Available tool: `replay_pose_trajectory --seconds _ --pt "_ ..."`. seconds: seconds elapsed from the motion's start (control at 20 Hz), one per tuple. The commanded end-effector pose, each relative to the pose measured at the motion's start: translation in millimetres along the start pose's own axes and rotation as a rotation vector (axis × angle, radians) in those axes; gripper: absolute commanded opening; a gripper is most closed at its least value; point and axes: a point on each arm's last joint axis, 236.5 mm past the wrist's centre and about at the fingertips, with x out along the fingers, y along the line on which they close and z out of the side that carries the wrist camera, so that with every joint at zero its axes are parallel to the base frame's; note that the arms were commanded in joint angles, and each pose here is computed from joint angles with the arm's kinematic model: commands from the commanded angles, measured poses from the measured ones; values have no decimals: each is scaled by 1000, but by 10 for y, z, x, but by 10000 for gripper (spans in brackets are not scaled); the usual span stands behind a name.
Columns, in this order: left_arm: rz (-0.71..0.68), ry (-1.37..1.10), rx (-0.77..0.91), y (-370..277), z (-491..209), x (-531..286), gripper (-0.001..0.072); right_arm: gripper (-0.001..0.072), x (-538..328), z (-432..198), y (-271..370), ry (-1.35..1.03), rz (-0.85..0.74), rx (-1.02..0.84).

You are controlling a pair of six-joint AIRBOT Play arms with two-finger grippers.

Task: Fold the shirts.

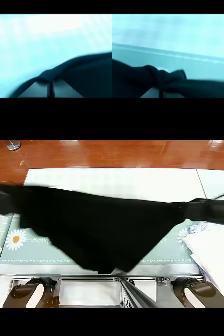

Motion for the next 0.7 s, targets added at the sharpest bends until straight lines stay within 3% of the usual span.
replay_pose_trajectory --seconds 0.0,0.15,0.2,0.25,0.3,0.35,0.5,0.6,0.65 --pt "-83 217 -149 85 -1056 947 22 22 759 86 -753 -4 -169 161" --pt "-103 356 -147 -25 -1564 1539 40 22 1161 356 -1090 2 -135 335" --pt "-109 396 -138 -75 -1653 1684 236 22 1278 417 -1048 20 -76 366" --pt "-117 435 -133 -110 -1692 1795 653 77 1382 488 -973 39 -5 394" --pt "-113 480 -113 -73 -1661 1856 700 351 1415 541 -941 64 43 413" --pt "-86 528 -68 66 -1571 1848 700 626 1363 584 -988 100 63 407" --pt "157 531 -89 980 -1081 1526 699 627 859 512 -1568 165 -74 358" --pt "222 466 -327 1420 -1025 1324 698 626 541 201 -2007 164 -231 389" --pt "161 453 -464 1414 -1129 1342 698 625 525 29 -2070 141 -250 430"
